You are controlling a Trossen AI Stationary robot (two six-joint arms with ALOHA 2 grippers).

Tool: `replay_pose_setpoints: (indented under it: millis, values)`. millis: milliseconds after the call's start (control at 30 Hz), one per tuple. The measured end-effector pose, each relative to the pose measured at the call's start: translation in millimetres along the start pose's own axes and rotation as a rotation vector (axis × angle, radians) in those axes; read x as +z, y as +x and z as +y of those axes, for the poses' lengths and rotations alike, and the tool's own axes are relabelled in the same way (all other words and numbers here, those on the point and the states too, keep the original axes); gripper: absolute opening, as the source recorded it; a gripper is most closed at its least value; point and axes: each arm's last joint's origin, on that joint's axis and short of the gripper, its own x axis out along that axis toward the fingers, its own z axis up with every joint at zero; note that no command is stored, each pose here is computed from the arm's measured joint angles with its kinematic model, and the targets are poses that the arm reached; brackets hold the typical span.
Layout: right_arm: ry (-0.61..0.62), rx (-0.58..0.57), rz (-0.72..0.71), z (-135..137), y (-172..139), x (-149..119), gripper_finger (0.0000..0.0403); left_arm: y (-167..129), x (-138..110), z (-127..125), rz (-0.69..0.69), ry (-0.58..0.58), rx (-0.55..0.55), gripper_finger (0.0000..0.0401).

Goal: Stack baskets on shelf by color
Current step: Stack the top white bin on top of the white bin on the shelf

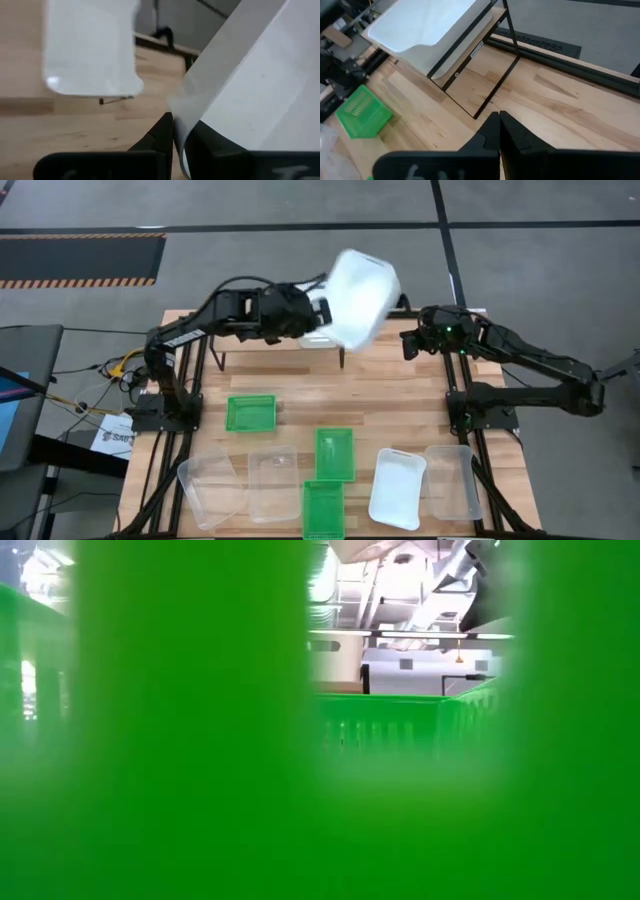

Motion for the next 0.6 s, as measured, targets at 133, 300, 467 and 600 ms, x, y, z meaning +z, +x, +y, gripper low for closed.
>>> replay_pose_setpoints:
  millis: [133,300,467,600]
  values:
    - [-0.004,-0.005,0.011,0.2,3.0,-0.3,0.0019,4.6,11.1,6.5,-0.03,-0.151,0.057,0.0029]
    - [-0.012,-0.005,0.012,0.3,3.5,-0.2,0.0019,15.3,22.2,14.0,-0.056,-0.173,0.13,0.0029]
    - [-0.014,-0.004,0.012,0.4,3.5,-0.2,0.0016,20.4,34.4,18.4,-0.082,-0.197,0.161,0.0029]
    - [-0.025,-0.004,0.013,0.4,3.5,-0.3,0.002,21.7,39.2,24.3,-0.1,-0.279,0.21,0.0029]
